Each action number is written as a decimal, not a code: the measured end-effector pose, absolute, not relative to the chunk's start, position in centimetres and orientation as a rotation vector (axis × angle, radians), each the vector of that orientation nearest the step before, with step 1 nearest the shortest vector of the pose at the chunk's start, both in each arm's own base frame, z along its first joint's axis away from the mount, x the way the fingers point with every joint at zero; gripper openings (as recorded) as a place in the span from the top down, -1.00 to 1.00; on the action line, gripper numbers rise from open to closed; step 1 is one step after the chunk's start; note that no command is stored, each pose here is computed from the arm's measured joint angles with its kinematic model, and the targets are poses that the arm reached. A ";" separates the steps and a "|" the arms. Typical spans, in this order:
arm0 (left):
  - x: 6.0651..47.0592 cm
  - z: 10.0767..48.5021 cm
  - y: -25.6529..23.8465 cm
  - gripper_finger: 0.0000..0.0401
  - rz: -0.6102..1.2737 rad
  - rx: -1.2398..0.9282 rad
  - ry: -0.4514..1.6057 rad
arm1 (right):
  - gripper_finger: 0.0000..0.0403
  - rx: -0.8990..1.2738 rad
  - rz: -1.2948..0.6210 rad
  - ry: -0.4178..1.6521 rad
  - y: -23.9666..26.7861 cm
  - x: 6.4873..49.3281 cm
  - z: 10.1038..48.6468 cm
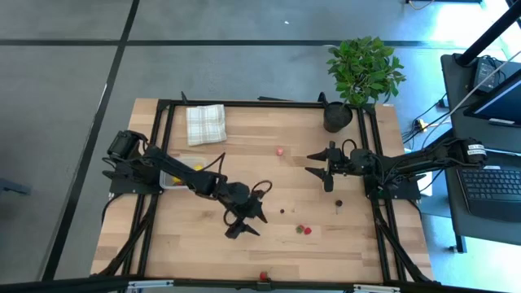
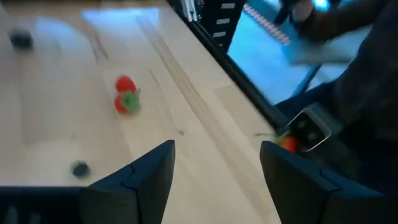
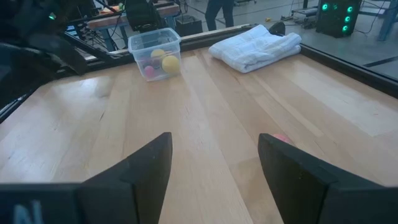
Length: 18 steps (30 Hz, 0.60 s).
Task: Pick and placing Produce into tupperware
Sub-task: Put the bottom red strawberry into the transparent bin
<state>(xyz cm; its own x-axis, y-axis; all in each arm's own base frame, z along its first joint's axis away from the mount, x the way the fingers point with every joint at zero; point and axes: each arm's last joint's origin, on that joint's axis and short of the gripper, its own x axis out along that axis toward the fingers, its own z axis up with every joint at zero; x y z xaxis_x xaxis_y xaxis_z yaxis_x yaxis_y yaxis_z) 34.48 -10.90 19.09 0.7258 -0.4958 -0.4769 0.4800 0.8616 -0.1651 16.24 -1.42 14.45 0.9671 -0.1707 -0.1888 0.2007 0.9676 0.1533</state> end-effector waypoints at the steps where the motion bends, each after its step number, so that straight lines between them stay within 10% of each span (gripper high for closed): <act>1: 34.4 19.1 -11.2 -0.13 -0.536 0.032 0.518 | -0.19 0.172 -0.189 0.176 -1.4 16.2 14.4; 18: 35.4 17.1 -14.0 0.01 -0.715 0.373 0.391 | -0.19 0.172 -0.189 0.179 -1.4 16.2 14.4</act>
<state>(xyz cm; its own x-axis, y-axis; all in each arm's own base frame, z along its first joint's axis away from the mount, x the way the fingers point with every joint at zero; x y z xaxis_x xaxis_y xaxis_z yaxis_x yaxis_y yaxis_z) 35.41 -14.04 17.07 0.6897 -0.5549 -0.4653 0.6911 0.6961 0.1943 16.24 -1.42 14.42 0.9664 -0.1710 -0.1921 0.2016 0.9675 0.1528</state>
